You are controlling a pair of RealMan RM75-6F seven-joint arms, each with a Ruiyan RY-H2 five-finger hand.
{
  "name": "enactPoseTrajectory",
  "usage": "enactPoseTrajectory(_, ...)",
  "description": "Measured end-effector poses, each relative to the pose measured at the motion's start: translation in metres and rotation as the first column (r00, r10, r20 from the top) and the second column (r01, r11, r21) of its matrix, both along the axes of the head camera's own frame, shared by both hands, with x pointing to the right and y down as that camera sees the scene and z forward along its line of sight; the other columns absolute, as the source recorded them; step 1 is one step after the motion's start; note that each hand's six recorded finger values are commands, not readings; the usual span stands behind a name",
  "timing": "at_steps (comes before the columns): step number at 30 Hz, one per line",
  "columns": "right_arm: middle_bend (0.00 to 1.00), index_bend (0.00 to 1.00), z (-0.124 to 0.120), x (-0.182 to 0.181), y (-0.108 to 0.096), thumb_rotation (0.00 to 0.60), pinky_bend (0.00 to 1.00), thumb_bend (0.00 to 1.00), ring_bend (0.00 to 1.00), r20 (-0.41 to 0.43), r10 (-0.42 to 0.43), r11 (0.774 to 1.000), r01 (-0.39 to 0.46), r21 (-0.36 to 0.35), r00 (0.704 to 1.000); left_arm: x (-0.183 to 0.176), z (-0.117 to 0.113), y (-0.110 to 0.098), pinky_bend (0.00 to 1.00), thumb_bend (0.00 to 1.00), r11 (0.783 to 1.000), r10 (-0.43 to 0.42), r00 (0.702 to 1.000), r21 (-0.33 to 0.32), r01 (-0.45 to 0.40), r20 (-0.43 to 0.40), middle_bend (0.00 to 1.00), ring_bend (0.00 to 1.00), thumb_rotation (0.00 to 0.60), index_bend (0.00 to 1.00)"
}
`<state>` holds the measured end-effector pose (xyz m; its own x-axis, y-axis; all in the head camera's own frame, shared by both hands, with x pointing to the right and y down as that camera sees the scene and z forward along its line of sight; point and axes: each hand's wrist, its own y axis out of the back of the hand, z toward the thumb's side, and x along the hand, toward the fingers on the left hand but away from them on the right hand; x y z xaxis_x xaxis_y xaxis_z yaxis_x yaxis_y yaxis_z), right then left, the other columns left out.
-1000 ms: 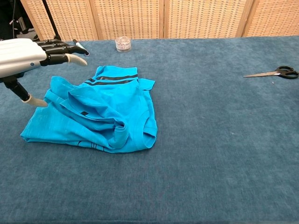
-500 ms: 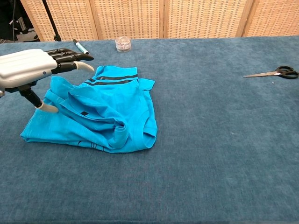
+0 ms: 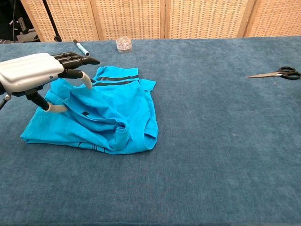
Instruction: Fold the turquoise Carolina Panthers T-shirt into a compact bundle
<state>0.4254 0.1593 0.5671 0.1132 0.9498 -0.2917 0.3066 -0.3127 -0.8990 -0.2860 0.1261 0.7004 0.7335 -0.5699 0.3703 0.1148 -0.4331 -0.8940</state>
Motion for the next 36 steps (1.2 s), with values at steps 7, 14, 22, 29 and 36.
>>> enactPoseTrajectory(7,0.00,0.00,0.000,0.000,0.000,0.600,0.00,0.00,0.00,0.001,0.000,1.000,0.000,-0.001,1.000,0.002,0.001,0.002,0.00,0.27,1.000,0.003,1.000,-0.002,-0.003,-0.003,0.00,0.00,0.600,0.47)
enactPoseTrajectory(14,0.00,0.00,0.000,0.000,0.000,0.600,0.00,0.00,0.00,0.003,0.000,1.000,0.000,0.000,1.000,0.005,0.002,0.002,0.00,0.36,1.000,0.002,1.000,-0.003,-0.002,-0.007,0.00,0.00,0.600,0.63)
enactPoseTrajectory(22,0.00,0.00,0.000,0.000,0.000,0.600,0.00,0.00,0.00,0.005,0.000,1.000,0.000,0.000,1.000,0.005,0.003,0.003,0.00,0.43,1.000,-0.002,1.000,-0.002,0.002,-0.006,0.00,0.00,0.600,0.70)
enactPoseTrajectory(29,0.00,0.00,0.000,0.000,0.000,0.600,0.00,0.00,0.00,0.005,0.000,1.000,0.000,-0.001,1.000,0.006,0.003,0.001,0.00,0.46,1.000,-0.009,1.000,0.003,0.009,-0.009,0.00,0.00,0.600,0.76)
enactPoseTrajectory(36,0.00,0.00,0.000,0.000,0.000,0.600,0.00,0.00,0.00,0.005,-0.001,1.000,0.001,-0.001,1.000,0.015,-0.003,-0.007,0.00,0.47,1.000,-0.007,0.999,0.031,0.008,-0.032,0.00,0.00,0.600,0.78)
